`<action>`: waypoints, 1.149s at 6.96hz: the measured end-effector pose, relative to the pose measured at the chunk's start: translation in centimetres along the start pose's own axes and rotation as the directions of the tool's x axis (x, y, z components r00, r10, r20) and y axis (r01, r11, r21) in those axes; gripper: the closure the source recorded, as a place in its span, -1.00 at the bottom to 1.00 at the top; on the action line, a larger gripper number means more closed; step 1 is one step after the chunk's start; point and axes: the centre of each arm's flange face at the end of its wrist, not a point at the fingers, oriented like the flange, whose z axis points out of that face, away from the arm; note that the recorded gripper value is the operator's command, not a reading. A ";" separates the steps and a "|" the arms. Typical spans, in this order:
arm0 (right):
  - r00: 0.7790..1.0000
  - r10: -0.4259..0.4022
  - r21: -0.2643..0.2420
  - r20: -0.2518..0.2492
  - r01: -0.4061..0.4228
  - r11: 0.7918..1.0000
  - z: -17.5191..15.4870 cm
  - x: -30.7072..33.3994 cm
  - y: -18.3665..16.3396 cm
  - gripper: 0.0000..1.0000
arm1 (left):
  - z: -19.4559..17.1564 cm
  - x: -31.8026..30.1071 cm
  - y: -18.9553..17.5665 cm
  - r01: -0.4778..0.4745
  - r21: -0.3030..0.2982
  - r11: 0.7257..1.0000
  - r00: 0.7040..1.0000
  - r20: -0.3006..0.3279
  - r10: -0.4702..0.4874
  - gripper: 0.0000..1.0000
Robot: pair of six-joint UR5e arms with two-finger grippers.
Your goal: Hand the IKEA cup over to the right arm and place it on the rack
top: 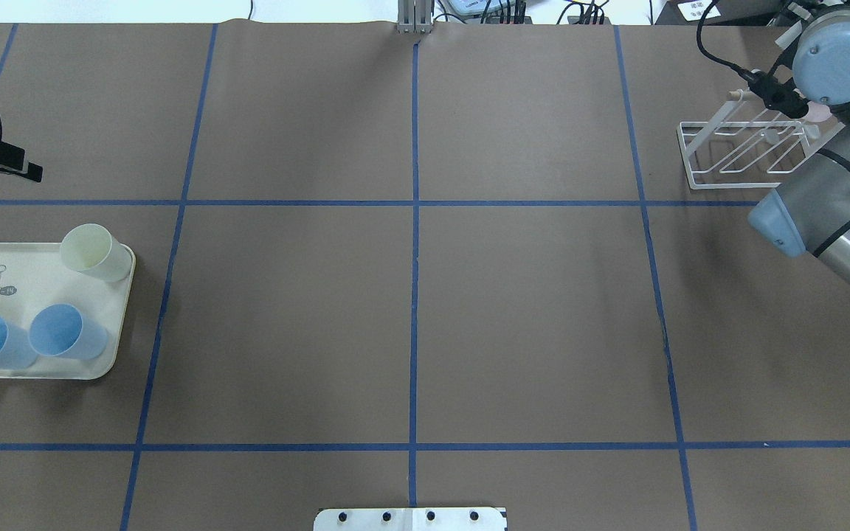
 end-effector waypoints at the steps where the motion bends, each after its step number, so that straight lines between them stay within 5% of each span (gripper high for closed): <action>1: 1.000 -0.004 -0.008 0.000 0.004 1.000 -0.1 0.1 -0.3 0.53 | 0.0 0.0 0.0 0.000 0.000 1.000 1.000 0.000 0.000 -1.00; 8: 1.000 -0.024 -0.039 0.012 0.025 0.999 0.0 -0.4 -3.1 0.52 | 0.0 0.1 0.0 -0.001 -0.001 1.000 1.000 -0.001 0.001 -1.00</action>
